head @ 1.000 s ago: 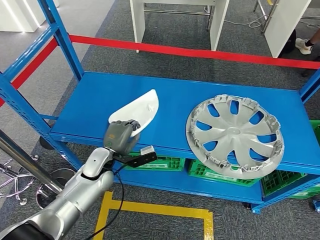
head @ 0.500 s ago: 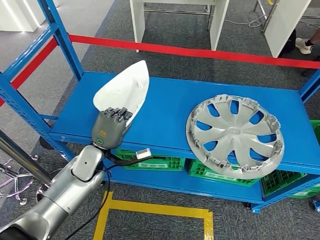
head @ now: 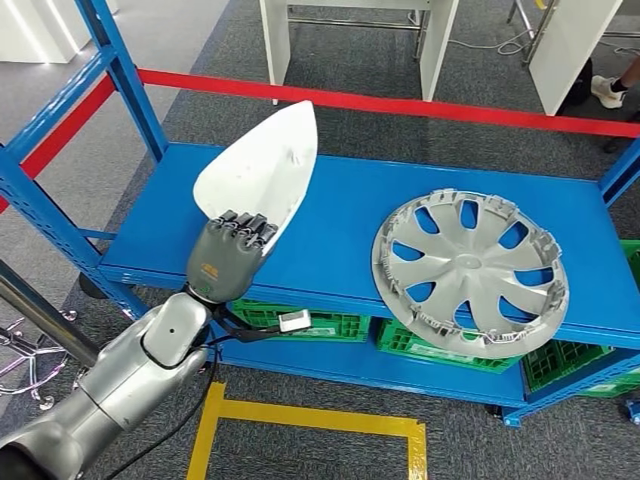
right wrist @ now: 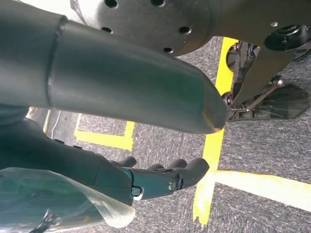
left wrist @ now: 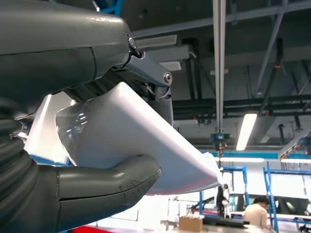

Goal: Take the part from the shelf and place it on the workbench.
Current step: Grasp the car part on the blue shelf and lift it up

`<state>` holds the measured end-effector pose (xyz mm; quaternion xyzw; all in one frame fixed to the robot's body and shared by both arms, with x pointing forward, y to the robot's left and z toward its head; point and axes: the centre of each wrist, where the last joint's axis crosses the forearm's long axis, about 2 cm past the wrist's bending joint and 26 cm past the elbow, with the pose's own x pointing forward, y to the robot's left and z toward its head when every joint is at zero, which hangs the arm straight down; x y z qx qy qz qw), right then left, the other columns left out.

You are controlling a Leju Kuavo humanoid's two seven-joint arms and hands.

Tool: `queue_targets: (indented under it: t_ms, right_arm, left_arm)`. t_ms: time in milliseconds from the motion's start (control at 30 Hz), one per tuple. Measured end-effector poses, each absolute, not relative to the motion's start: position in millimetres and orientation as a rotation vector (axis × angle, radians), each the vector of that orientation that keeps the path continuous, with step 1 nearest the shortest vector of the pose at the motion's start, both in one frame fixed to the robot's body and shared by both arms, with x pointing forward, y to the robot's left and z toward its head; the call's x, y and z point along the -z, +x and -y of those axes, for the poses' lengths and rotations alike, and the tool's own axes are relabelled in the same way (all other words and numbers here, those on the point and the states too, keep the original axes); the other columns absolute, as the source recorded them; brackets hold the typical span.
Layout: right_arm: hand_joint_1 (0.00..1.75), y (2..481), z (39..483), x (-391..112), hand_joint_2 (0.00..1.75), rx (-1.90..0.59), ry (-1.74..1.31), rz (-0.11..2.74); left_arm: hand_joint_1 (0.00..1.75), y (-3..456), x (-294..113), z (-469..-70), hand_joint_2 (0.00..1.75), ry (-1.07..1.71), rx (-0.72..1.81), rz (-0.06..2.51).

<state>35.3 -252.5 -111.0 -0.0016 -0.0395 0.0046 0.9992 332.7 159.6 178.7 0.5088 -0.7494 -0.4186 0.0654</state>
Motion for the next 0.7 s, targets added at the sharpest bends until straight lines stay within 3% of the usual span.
queue_targets:
  t_ms: [700]
  right_arm:
    - [0.00,35.3,252.7,111.0,0.00,-0.004,-0.005,0.084]
  left_arm:
    - [1.75,327.1,-185.7,-151.9,1.75,1.465,1.298,2.361]
